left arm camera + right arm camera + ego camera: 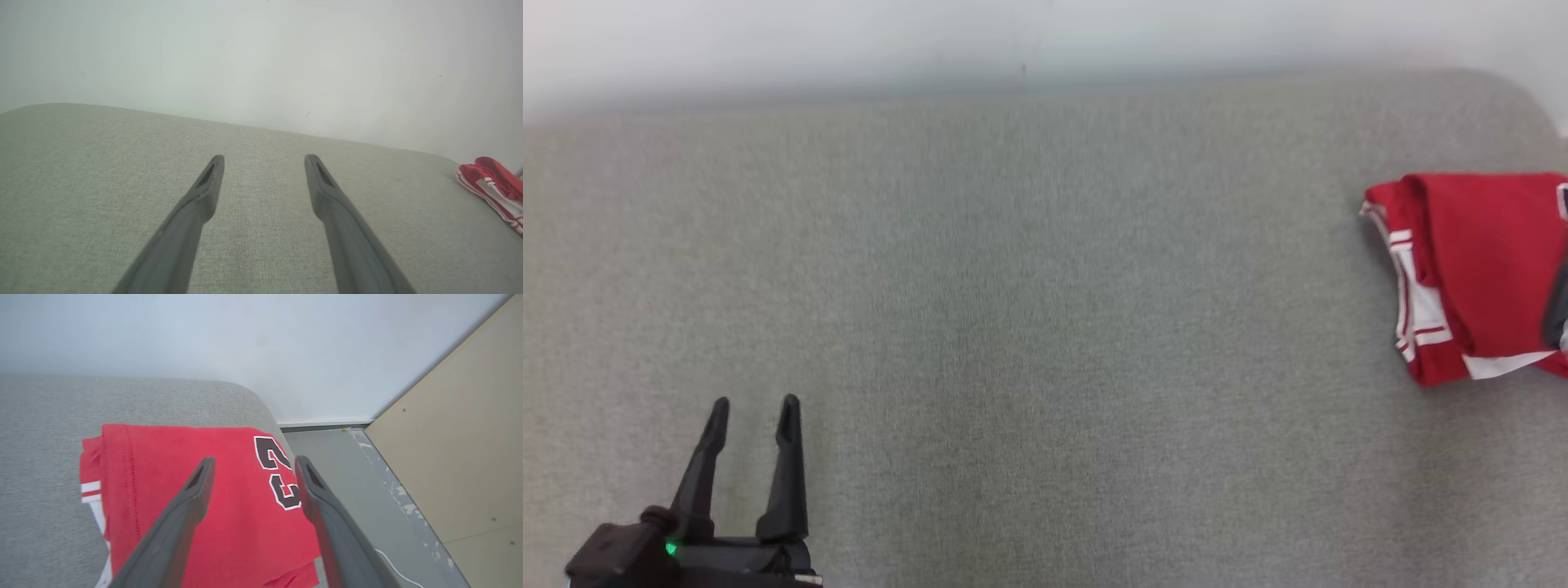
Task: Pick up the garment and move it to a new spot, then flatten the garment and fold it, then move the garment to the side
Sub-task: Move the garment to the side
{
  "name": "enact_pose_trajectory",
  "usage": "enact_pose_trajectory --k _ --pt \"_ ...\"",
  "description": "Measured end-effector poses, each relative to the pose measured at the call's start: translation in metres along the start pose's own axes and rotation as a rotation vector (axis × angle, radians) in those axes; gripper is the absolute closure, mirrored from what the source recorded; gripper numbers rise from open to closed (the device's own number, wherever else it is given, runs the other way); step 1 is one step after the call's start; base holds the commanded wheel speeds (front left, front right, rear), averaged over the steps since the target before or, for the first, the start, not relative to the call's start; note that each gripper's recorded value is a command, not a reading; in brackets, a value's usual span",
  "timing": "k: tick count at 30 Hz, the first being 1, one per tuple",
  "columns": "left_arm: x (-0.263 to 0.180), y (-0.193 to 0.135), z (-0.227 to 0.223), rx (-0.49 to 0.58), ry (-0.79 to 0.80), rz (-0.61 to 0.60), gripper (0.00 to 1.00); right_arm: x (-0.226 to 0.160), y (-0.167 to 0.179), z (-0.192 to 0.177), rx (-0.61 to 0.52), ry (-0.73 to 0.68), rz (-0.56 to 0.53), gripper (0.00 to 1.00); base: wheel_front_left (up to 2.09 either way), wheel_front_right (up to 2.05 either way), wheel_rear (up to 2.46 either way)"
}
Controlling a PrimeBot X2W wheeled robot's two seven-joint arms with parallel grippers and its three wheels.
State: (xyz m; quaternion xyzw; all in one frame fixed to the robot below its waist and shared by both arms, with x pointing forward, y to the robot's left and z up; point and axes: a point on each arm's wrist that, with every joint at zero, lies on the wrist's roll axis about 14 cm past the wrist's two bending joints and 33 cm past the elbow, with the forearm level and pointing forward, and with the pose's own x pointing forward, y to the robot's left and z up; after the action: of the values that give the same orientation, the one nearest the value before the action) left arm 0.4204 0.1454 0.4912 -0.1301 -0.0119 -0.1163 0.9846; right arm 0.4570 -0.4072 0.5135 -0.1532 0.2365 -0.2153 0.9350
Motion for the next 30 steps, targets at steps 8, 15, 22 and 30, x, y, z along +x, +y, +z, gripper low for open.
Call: enact_pose_trajectory --k 8,15,22,30 --pt "-0.024 0.008 0.031 -0.077 -0.113 0.125 0.0 -0.067 0.059 0.021 0.258 -0.275 0.238 0.0 0.0 0.0 0.0" --pt "-0.057 0.016 0.058 -0.066 -0.197 0.176 0.0 -0.14 0.1 0.014 0.402 -0.434 0.415 0.0 0.0 0.0 0.0" --pt "-0.09 0.02 0.071 0.024 -0.235 0.191 0.0 -0.185 0.138 -0.003 0.434 -0.484 0.543 0.0 0.0 0.0 0.0" --pt "-0.117 0.027 0.051 0.065 -0.172 0.23 0.0 -0.208 0.159 -0.008 0.461 -0.542 0.587 0.0 0.0 0.0 0.0"
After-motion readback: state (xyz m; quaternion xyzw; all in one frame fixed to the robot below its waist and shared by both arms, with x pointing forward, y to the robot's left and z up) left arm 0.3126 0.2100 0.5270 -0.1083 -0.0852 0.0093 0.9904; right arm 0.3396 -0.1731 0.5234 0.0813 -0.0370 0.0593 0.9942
